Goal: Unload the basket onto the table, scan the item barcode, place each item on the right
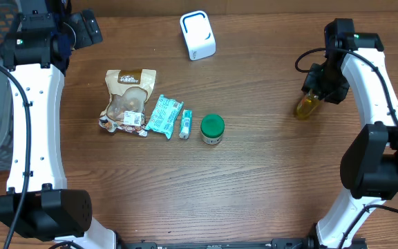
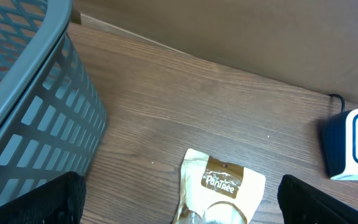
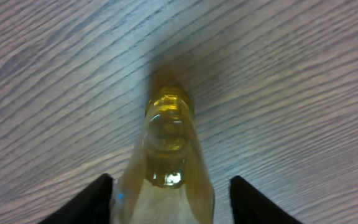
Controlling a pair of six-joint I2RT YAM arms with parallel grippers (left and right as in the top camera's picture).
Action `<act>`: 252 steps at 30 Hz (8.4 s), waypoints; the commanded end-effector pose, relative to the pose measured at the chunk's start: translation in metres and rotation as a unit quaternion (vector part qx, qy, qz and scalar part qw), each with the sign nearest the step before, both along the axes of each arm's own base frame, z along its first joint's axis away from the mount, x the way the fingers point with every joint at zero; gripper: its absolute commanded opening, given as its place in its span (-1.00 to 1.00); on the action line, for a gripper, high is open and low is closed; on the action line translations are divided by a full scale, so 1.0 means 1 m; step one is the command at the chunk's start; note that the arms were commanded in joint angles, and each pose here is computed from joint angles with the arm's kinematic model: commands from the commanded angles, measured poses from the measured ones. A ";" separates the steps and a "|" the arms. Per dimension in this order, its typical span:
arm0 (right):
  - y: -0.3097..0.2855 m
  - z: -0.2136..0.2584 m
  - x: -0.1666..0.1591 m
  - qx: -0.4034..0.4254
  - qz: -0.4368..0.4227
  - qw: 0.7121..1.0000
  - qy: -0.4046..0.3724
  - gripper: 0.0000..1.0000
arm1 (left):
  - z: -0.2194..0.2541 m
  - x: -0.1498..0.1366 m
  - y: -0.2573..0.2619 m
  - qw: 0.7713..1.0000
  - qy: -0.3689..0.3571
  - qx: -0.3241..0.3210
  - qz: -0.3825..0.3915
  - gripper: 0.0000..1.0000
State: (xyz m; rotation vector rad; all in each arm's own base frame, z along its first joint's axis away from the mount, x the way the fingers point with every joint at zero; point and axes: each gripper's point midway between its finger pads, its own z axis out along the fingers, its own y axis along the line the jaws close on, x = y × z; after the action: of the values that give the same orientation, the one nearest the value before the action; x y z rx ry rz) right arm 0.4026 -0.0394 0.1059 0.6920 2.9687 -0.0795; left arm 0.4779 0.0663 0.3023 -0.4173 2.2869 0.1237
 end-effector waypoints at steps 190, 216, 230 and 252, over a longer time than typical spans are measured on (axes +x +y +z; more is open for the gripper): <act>0.279 -0.016 -0.062 0.050 0.186 0.980 -0.055 1.00 | 0.002 0.001 0.004 1.000 -0.004 0.000 0.011 0.99; 0.273 -0.032 -0.062 0.039 0.167 0.983 -0.059 0.69 | 0.002 0.001 0.004 1.000 -0.004 0.000 0.011 0.99; 0.248 -0.031 -0.056 -0.015 0.130 0.989 -0.069 0.63 | 0.002 0.001 0.004 1.000 -0.004 0.000 0.011 0.99; 0.223 -0.035 -0.048 0.066 0.065 0.996 -0.020 0.56 | 0.002 0.001 0.004 1.000 -0.004 0.000 0.011 0.99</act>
State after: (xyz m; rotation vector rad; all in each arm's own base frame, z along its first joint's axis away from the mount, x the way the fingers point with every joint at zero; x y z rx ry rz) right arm 0.3616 0.1739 0.0615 0.5043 2.9747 0.0393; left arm 0.4780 0.0663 0.3024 -0.4172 2.2866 0.1236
